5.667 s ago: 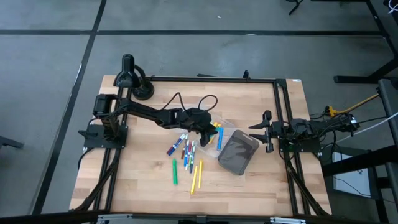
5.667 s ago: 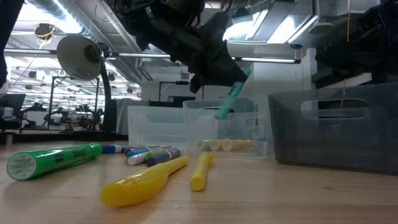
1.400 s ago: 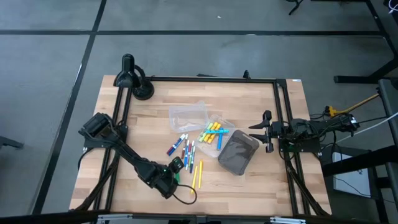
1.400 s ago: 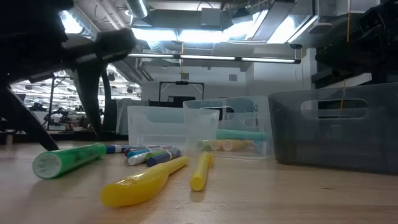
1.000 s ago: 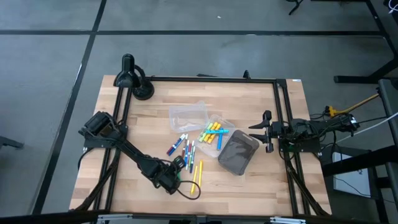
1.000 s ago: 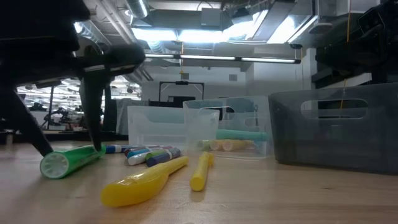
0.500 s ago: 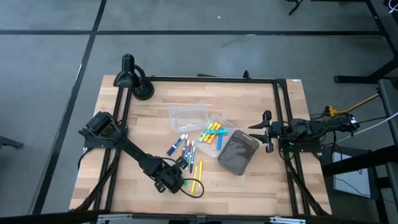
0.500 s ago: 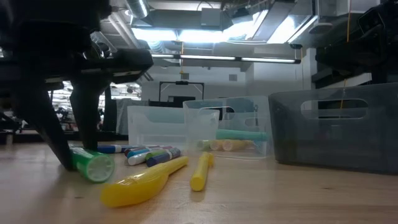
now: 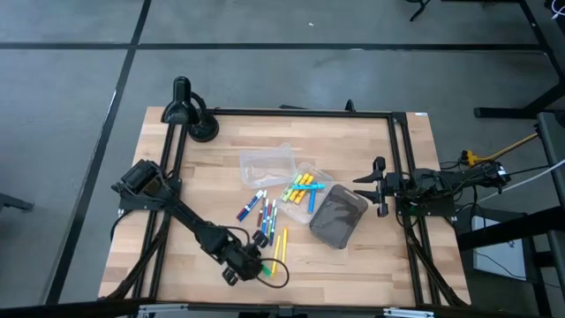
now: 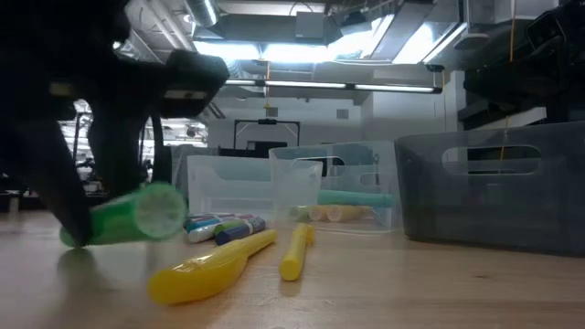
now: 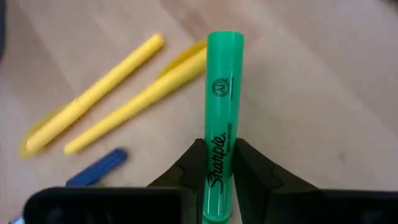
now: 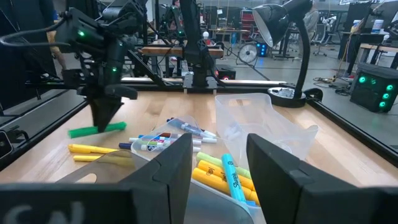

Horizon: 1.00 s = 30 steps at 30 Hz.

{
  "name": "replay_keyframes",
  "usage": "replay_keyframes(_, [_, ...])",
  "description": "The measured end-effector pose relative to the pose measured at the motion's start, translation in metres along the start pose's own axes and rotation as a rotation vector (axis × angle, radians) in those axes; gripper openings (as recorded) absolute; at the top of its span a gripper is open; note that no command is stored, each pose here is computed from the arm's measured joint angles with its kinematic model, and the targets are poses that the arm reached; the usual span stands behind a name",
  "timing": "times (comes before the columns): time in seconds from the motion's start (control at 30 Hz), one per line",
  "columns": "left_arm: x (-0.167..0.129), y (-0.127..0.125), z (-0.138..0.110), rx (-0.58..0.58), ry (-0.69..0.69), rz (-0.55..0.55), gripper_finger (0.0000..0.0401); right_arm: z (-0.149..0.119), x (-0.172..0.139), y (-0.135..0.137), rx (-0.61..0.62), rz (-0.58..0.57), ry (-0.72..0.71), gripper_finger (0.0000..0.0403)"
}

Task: Pick & Place Markers
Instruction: Put the green highlighter pen into the right transparent bin

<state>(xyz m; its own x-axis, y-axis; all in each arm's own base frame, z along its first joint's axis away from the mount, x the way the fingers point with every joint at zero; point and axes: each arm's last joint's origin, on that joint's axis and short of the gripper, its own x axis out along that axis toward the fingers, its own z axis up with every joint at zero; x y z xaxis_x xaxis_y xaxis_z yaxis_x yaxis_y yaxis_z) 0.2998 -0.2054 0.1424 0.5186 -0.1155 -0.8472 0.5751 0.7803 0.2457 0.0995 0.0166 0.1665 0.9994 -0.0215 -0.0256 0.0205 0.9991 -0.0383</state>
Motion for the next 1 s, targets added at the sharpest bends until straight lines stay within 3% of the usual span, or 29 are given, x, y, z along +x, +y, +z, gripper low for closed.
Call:
replay_keyframes(0.47, [-0.006,0.027,0.038,0.025,-0.419,0.134,0.0051,0.000,0.000,0.000,0.000,0.000,0.000,0.0152])
replay_keyframes(0.7, [-0.012,0.054,0.049,-0.025,-0.534,0.254,0.0051,0.000,0.000,0.000,0.000,0.000,0.000,0.0152])
replay_keyframes(1.0, [-0.043,0.090,0.087,-0.046,-0.620,0.464,0.0051,0.000,0.000,0.000,0.000,-0.001,0.000,0.0152])
